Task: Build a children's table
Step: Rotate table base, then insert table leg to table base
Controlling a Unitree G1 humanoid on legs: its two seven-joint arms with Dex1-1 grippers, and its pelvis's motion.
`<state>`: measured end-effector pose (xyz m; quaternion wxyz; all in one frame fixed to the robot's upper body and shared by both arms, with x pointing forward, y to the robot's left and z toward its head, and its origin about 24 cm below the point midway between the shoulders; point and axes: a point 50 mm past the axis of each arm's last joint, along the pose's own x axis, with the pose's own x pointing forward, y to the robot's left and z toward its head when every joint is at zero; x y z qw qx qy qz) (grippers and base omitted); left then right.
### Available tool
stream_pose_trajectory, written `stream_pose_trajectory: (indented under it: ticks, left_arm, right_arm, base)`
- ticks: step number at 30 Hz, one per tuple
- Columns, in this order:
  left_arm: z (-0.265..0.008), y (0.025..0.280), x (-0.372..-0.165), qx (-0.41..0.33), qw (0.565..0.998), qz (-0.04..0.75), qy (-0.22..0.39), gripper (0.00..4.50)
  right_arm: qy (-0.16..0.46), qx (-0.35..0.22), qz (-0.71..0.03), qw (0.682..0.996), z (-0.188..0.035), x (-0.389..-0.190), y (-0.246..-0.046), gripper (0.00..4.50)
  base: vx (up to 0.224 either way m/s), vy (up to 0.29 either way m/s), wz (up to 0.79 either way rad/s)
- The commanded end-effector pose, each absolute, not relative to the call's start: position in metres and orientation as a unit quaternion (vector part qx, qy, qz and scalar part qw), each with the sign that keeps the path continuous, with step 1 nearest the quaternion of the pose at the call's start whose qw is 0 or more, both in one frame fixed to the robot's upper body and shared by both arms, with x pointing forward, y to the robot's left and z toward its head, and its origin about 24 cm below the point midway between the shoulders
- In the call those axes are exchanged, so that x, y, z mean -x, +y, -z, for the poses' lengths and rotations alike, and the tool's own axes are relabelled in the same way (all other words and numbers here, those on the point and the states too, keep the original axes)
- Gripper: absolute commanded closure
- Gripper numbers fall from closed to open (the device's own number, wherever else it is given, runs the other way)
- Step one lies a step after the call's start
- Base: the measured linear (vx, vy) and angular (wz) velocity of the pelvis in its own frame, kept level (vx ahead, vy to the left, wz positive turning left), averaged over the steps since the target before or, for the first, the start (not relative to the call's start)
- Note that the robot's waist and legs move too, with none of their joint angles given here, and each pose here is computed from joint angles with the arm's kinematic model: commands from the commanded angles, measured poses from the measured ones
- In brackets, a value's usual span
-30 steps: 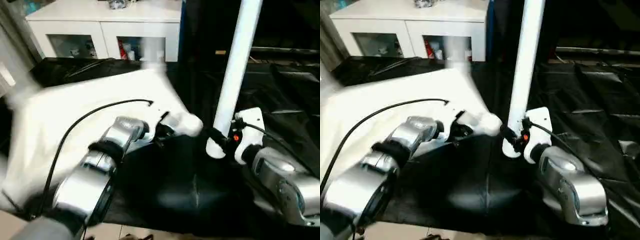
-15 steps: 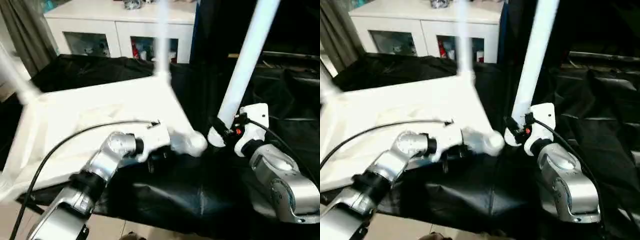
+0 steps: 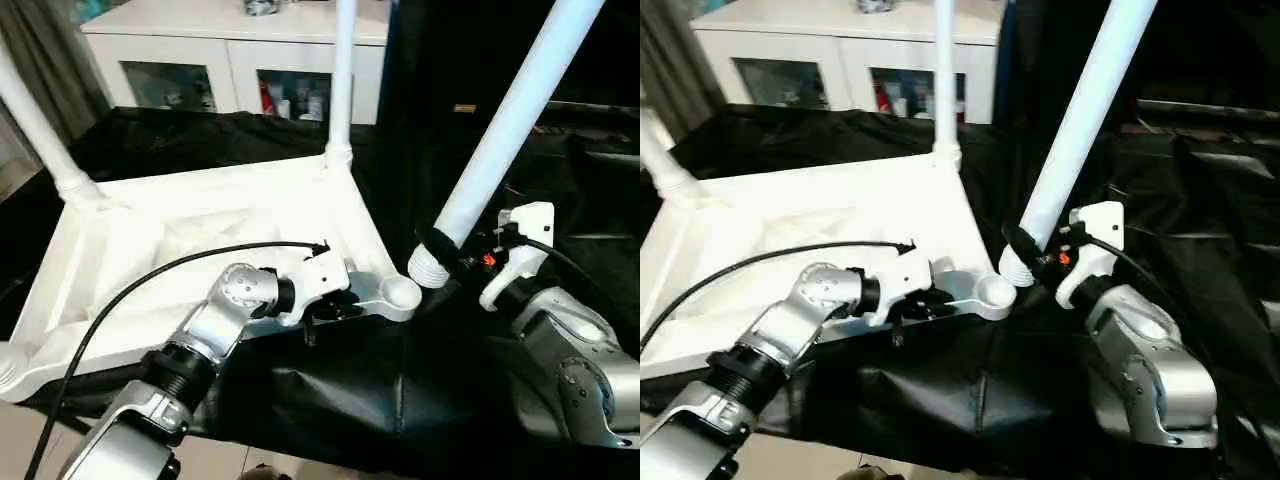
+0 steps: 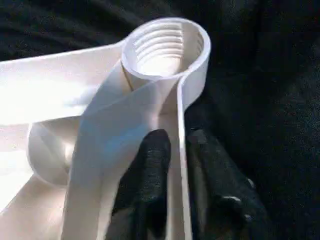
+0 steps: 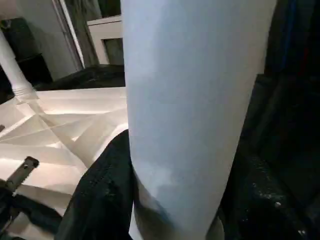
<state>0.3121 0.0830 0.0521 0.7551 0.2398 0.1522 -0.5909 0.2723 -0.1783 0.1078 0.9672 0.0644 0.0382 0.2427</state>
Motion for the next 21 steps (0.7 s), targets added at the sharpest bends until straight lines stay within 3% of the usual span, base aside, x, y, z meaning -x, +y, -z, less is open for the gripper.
stream_pose_trajectory:
  ticks: [1, 11, 21]
  left_arm:
    - [-0.055, 0.087, -0.313, -0.248, 0.753, 0.589, 0.158, 3.45]
    - [-0.056, 0.1, -0.315, -0.252, 0.758, 0.576, 0.174, 3.45]
    - [-0.055, 0.105, -0.315, -0.225, 0.766, 0.576, 0.174, 4.25]
  right_arm:
    - [0.025, -0.066, -0.246, 0.967, -0.112, -0.273, -0.181, 2.62]
    - [0.025, -0.065, -0.26, 0.963, -0.112, -0.272, -0.178, 2.62]
    - [0.031, -0.062, -0.269, 0.961, -0.109, -0.273, -0.174, 2.62]
  base:
    - [0.0, 0.0, 0.0]
    - [0.0, 0.0, 0.0]
    - [0.0, 0.0, 0.0]
